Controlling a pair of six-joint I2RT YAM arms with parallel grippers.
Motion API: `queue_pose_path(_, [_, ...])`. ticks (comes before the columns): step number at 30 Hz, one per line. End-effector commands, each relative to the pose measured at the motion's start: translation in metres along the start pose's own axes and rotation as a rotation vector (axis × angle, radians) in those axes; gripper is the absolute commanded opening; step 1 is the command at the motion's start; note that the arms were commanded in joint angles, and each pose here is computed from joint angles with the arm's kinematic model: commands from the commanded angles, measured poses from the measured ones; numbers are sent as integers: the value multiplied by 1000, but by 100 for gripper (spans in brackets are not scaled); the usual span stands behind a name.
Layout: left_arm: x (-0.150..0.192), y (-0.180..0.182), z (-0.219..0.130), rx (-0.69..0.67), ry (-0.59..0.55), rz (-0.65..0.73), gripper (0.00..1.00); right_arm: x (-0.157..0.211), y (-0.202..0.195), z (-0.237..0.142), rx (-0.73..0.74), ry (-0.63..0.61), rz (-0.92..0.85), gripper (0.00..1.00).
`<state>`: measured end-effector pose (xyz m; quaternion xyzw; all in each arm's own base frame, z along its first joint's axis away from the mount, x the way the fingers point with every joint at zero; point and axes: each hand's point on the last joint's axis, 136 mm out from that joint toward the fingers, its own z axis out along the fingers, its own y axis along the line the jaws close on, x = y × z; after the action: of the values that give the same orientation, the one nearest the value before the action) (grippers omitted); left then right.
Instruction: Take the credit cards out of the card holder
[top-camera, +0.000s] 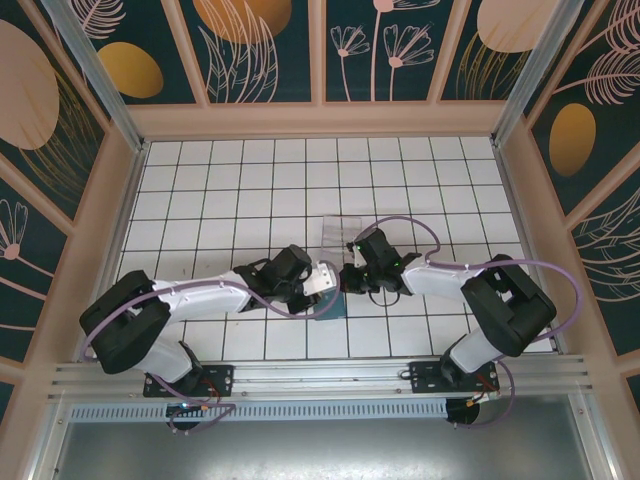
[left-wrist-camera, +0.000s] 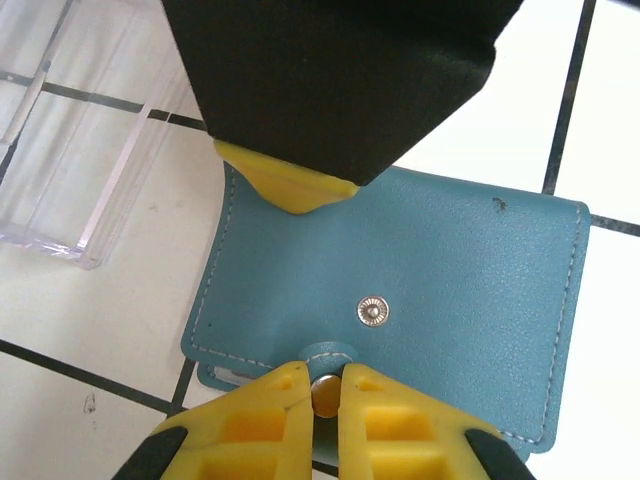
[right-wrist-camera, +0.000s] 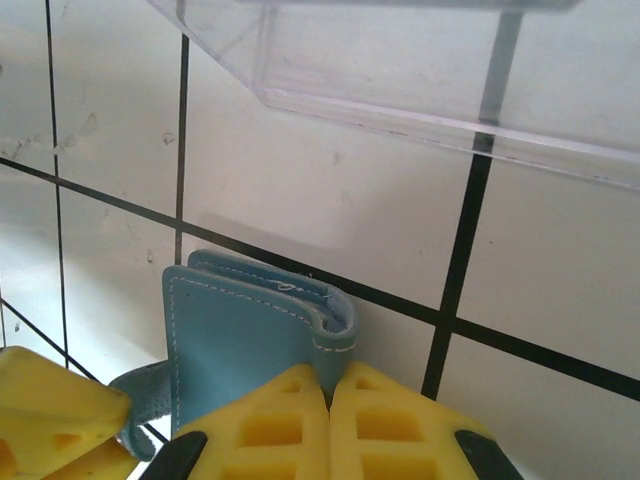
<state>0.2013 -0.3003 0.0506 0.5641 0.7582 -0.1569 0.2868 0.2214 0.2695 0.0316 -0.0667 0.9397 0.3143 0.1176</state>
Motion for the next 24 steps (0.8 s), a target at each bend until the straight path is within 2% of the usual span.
queue_pose_path(1, [-9,10,-9,-56,-53,-37,11,15,-20,1,75,36,28,0])
queue_pose_path(4, [-8,22,-14,-128,-54,-106,14,14,-19,-2,79,28,28,0])
queue_pose_path(7, [-5,39,-21,-228,-53,-220,22,12,-19,-6,87,14,26,0])
queue_pose_path(9, [-14,44,-30,-256,-101,-266,34,10,-17,-7,80,13,25,0])
queue_pose_path(12, [-33,51,-48,-283,-194,-355,50,8,-13,-8,72,14,23,7])
queue_pose_path(14, [-39,57,-55,-303,-209,-430,53,7,-12,-10,76,8,22,13])
queue_pose_path(18, [-40,68,-52,-340,-159,-710,54,2,-11,-16,82,-15,29,29])
queue_pose_path(24, [-43,52,-20,-220,-49,-1006,52,-2,-8,-23,81,-36,38,34])
